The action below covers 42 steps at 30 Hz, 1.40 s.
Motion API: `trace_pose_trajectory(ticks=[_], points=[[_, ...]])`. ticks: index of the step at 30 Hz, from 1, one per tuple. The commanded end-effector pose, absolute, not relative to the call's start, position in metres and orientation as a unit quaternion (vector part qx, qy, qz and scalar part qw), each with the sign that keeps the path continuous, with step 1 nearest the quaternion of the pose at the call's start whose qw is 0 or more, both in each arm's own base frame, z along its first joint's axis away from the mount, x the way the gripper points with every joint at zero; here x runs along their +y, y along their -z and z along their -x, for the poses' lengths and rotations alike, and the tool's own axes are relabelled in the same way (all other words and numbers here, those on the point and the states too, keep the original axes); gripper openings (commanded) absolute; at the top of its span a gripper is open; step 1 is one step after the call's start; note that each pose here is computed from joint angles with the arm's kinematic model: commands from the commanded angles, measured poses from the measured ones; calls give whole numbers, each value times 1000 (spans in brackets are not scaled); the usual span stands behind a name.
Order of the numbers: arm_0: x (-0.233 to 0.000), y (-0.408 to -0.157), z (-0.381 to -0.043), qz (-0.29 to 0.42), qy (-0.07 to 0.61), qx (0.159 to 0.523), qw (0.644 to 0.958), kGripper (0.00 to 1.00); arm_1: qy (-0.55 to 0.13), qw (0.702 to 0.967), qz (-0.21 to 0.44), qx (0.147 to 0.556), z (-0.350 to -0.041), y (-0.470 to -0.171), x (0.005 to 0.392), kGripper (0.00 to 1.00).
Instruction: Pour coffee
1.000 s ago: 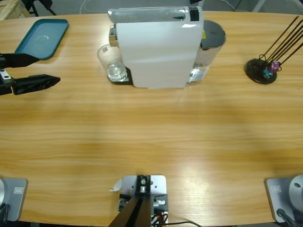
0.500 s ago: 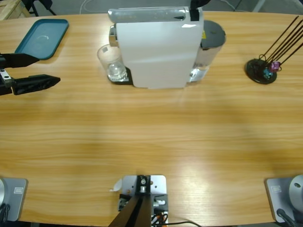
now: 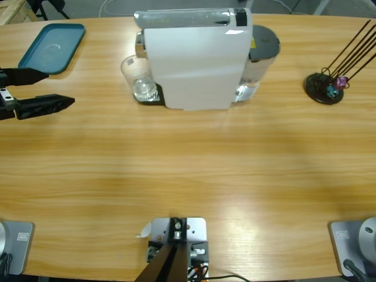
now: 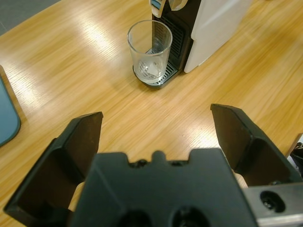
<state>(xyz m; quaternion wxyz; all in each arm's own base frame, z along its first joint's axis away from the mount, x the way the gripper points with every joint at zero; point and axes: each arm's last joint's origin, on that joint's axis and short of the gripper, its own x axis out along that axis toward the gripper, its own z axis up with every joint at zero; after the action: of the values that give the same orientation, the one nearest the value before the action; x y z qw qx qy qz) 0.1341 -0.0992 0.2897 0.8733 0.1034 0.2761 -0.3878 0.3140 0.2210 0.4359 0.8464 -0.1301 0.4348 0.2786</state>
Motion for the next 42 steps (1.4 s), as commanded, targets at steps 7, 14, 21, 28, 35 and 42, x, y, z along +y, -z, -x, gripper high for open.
trace_pose_trajectory(ticks=[7,14,21,28,35,42], points=[[-96,-287,-123,-104,402,265,870,1000,-263,836,96,472,-290,-450,207,1000],[-98,-287,-123,-106,406,266,868,1000,-260,836,96,474,-292,-448,209,1000],[-99,-285,-125,-108,403,271,867,1000,-254,837,100,474,-295,-445,210,1000],[-100,-285,-126,-108,405,272,866,1000,-253,839,100,471,-297,-445,211,1000],[-99,-285,-125,-108,404,271,867,1000,-253,840,102,470,-297,-445,212,1000],[-100,-283,-126,-107,405,276,865,1000,-253,840,101,469,-297,-445,212,1000]])
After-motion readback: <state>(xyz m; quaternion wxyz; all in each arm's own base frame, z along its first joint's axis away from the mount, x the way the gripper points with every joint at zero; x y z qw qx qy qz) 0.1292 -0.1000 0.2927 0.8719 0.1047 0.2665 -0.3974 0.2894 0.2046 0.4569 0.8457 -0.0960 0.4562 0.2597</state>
